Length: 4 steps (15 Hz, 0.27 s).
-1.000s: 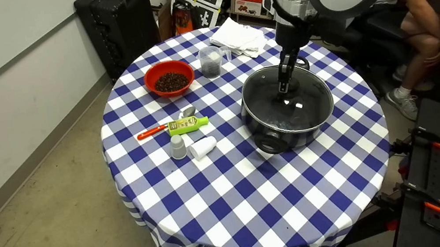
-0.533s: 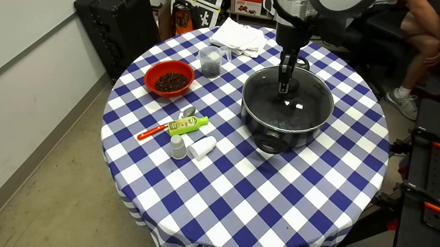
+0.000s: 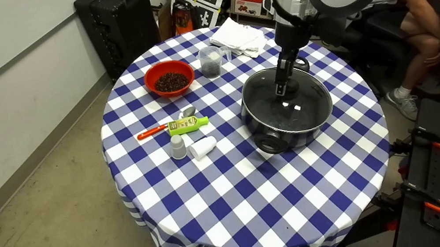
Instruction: Pick up the lid from the table and put it on the pot
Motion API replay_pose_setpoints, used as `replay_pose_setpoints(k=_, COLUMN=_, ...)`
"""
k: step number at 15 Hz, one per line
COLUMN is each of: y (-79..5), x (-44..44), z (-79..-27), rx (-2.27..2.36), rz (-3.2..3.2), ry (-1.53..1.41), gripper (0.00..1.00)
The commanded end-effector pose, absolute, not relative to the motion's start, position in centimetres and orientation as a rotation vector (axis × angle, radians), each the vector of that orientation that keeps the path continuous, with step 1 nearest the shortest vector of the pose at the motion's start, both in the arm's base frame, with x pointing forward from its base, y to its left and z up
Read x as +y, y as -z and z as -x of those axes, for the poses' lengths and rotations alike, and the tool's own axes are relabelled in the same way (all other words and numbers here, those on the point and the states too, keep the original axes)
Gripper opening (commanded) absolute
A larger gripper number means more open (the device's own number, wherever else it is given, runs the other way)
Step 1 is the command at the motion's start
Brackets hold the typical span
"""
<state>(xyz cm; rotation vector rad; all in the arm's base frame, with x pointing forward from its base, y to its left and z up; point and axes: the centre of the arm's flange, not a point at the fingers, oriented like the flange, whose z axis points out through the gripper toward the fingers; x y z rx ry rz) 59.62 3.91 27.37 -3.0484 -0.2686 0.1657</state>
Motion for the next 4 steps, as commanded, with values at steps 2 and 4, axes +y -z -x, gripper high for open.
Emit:
replay_pose_setpoints(k=2, y=-27.28, x=3.88, z=-59.62, rx=-0.268, rz=3.048, ry=-0.168, gripper=1.00)
replay_pose_setpoints(k=4, y=-27.26, x=3.86, z=-59.62, rx=-0.267, rz=3.049, ry=-0.169, gripper=1.00)
